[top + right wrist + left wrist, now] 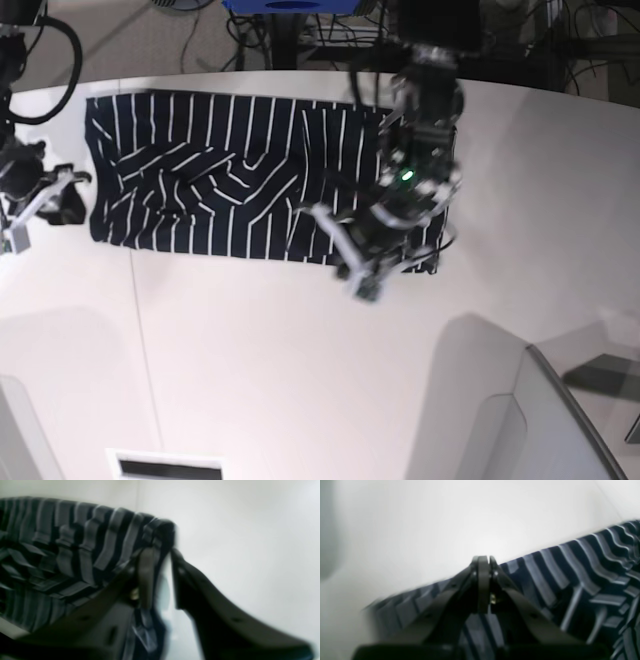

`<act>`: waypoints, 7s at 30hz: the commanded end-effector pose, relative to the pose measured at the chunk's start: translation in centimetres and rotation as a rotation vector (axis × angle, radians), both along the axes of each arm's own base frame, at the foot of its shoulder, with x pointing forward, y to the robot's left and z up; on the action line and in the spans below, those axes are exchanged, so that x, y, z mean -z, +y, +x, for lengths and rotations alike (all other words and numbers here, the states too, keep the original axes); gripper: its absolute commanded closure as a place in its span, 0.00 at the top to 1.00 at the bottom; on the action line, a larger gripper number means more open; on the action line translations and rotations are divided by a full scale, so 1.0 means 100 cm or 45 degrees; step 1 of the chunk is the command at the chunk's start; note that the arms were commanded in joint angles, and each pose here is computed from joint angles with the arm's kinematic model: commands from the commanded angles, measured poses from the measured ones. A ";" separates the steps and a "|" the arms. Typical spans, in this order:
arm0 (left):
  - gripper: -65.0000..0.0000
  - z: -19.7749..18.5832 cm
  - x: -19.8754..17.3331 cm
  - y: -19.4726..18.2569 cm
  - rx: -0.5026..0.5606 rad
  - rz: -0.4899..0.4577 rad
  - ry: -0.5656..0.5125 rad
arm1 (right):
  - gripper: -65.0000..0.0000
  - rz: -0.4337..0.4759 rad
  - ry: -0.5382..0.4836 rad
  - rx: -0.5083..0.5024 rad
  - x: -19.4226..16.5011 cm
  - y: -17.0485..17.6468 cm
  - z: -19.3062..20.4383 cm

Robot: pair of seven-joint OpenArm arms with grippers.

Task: Layout the t-shirt on the table in an organized manner, then fold the t-shirt properly
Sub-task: 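Lift the strip end with the left gripper and fold it toward the middle, then move both grippers to the ends of the shortened folded shirt, then grasp the right-gripper end and fold it over onto the shirt stack, then press the folded stack flat with the right gripper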

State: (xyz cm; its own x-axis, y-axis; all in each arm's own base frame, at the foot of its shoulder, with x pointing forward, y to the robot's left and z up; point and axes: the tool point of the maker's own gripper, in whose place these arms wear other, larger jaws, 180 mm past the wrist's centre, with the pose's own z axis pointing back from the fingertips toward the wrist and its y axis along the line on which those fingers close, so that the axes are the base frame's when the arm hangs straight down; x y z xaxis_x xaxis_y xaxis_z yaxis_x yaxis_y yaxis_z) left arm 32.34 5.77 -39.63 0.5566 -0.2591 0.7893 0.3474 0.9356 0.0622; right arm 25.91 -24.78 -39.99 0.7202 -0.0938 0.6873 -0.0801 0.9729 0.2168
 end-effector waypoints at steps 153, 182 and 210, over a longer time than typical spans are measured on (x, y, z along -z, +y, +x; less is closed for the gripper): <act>0.00 -0.024 0.067 0.018 0.014 -0.237 0.160 | 0.01 0.233 0.257 -0.126 -0.004 0.255 0.023; 0.00 -0.114 0.023 0.208 -0.414 0.163 0.266 | 0.01 0.088 0.150 -0.249 -0.003 0.291 0.022; 0.00 -0.118 0.023 0.213 -0.430 0.169 0.272 | 0.51 0.117 0.083 -0.471 -0.017 0.359 0.007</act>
